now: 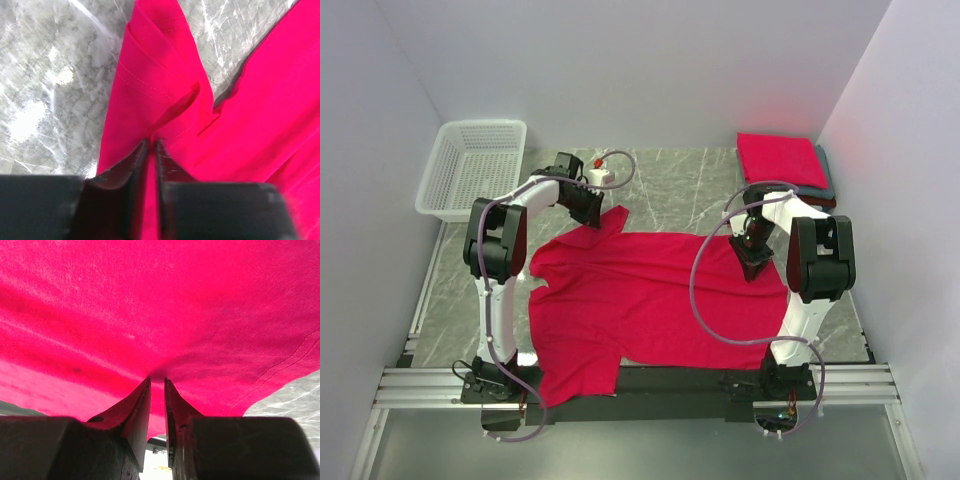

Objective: Fold and stack the t-shirts
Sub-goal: Flatten the tshirt out

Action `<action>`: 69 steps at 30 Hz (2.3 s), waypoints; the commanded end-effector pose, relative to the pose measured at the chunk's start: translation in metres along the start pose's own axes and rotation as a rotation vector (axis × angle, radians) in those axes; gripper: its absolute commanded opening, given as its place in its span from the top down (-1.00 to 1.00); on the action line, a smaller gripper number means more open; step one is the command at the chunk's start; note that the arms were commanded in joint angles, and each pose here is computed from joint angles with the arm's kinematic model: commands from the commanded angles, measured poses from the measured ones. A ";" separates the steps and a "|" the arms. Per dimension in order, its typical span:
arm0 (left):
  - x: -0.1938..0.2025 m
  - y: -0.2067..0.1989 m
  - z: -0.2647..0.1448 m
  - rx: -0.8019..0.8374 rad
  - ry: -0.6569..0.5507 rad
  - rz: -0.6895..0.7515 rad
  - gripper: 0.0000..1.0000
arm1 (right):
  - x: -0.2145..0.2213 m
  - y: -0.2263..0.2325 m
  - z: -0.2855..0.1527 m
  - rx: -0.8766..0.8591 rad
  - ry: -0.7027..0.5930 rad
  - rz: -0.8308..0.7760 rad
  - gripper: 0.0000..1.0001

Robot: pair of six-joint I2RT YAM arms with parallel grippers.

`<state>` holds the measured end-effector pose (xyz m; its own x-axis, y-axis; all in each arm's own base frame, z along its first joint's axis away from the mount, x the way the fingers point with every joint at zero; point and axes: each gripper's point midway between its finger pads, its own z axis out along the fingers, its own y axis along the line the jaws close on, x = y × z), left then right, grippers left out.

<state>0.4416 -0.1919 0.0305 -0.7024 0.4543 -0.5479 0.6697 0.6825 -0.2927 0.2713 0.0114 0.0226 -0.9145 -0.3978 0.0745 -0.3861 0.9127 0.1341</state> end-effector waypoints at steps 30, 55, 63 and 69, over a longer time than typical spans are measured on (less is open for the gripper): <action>-0.089 0.177 -0.064 -0.559 -0.244 0.097 0.98 | -0.048 -0.048 -0.041 0.114 -0.224 0.156 0.52; -0.019 0.094 -0.047 -0.217 -0.189 -0.310 0.53 | -0.111 -0.079 -0.046 0.199 -0.373 0.264 0.52; 0.010 0.117 -0.032 -0.316 -0.117 -0.336 0.46 | -0.121 -0.098 -0.064 0.187 -0.451 0.383 0.14; 0.023 0.122 -0.029 -0.347 -0.083 -0.325 0.47 | -0.122 -0.110 -0.046 0.120 -0.416 0.456 0.17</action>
<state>0.5088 -0.0933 0.0266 -0.8057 0.1285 -0.5782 0.3144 0.9201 -0.2336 0.4209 -0.0433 0.0497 -0.9536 0.0266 -0.2999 0.0198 0.9995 0.0256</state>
